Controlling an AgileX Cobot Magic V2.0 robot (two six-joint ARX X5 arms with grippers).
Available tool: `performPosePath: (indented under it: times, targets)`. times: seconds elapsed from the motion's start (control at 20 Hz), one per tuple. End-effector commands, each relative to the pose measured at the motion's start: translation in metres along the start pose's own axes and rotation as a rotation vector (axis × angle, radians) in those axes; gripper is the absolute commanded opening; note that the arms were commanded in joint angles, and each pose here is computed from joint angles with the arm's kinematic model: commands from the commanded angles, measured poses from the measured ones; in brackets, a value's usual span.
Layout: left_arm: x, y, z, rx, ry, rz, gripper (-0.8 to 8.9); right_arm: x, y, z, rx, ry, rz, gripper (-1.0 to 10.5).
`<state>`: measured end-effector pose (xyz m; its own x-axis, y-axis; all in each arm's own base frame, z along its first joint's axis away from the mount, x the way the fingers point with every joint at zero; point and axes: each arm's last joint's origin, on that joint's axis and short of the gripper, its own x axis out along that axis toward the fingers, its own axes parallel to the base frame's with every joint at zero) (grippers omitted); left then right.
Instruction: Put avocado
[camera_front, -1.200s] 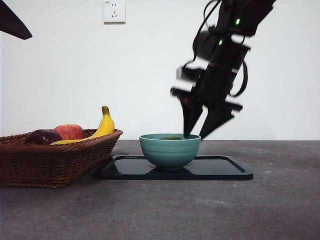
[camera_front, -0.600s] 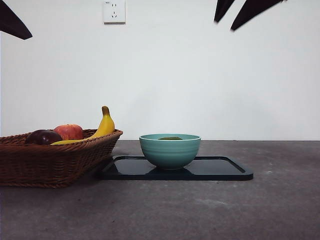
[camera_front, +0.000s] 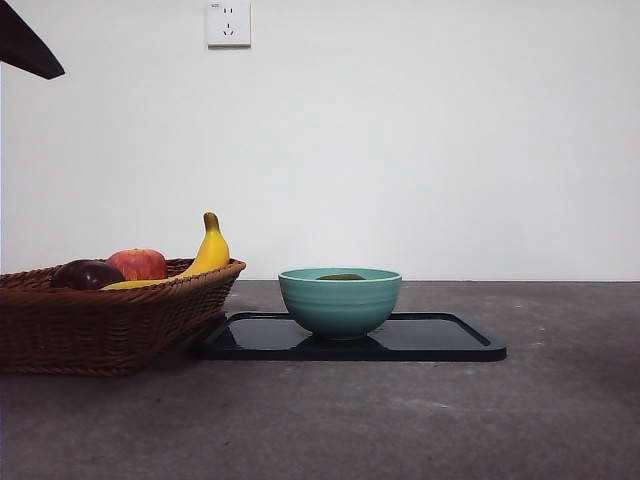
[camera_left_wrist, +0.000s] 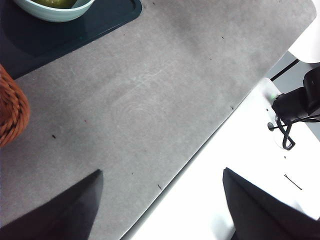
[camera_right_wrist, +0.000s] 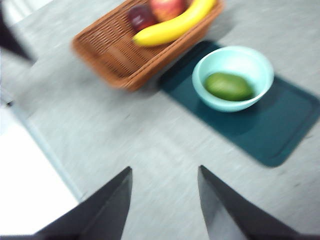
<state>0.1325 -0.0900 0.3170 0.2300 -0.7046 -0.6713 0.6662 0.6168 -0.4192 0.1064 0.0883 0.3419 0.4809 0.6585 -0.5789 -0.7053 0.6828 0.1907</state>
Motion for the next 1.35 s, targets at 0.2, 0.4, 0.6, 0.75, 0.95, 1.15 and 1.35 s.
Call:
performPosePath:
  times: [0.2,0.4,0.6,0.75,0.95,1.15,1.35]
  targets:
    - [0.0001,-0.0014,0.0025,0.020,-0.003,-0.010,3.77,0.0004,0.0054,-0.0217,-0.010,-0.006,0.057,2.1]
    - [0.0001,-0.0014,0.0024,0.020,-0.003,-0.010,3.77,0.0006,0.0067,-0.0197,-0.007,-0.021,0.100,2.1]
    - [0.0001,-0.0014,0.0024,0.020,-0.003,-0.010,3.17,0.0004,0.0068,-0.0201,-0.007,-0.018,0.101,2.0]
    - [0.0001,-0.0014,0.0024,0.020,-0.003,-0.010,0.12,0.0003,0.0081,-0.0201,-0.008,-0.014,0.146,0.1]
    - [0.0001,-0.0014,0.0024,0.020,-0.003,-0.010,0.15,0.0002,0.0081,-0.0201,-0.008,-0.015,0.147,0.1]
    - [0.0000,-0.0015,0.0025,0.020,-0.003,-0.010,0.15,0.0001,0.0081,-0.0200,-0.009,-0.016,0.147,0.1]
    - [0.0000,-0.0015,0.0025,0.020,-0.003,-0.010,0.15,0.0001,0.0081,-0.0200,-0.009,-0.016,0.147,0.1]
